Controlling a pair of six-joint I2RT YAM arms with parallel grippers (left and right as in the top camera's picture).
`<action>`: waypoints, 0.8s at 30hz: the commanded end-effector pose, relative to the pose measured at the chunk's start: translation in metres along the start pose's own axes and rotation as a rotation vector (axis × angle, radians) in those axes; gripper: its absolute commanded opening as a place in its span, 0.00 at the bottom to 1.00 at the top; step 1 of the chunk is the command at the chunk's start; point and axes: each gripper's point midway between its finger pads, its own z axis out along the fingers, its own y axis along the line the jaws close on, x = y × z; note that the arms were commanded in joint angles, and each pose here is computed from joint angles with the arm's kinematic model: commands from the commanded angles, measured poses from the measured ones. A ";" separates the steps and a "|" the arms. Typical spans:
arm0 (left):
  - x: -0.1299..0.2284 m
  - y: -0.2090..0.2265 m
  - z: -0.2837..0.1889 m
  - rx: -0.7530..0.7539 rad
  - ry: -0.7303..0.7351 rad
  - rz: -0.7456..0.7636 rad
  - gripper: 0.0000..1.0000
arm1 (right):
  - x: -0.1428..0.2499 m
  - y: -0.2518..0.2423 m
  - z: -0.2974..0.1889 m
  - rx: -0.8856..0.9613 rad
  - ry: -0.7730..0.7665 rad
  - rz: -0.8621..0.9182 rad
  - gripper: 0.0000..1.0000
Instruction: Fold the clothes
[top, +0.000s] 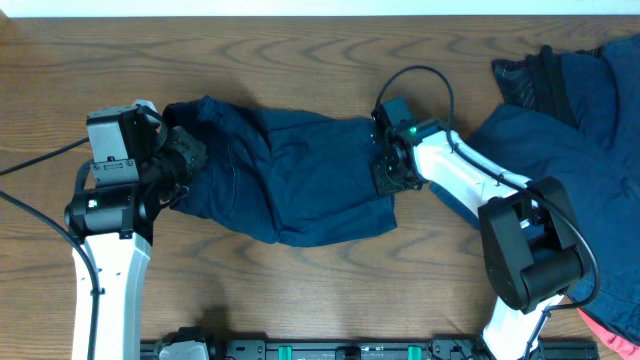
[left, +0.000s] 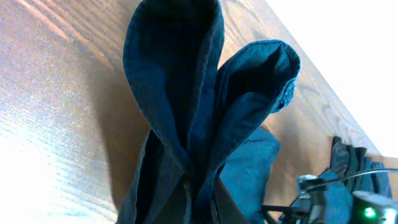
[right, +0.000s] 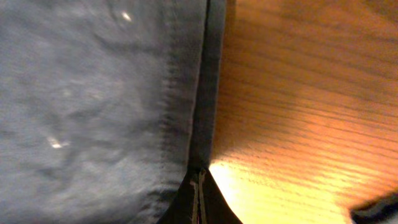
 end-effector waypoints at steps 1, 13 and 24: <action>-0.009 -0.012 -0.008 0.030 -0.038 -0.015 0.06 | 0.018 0.008 0.015 -0.038 0.038 -0.031 0.01; 0.015 -0.055 0.037 0.107 0.054 -0.032 0.06 | 0.037 0.048 0.025 -0.109 0.047 -0.118 0.01; 0.075 -0.105 0.086 0.178 0.194 0.045 0.06 | 0.043 0.060 0.025 -0.109 0.051 -0.157 0.01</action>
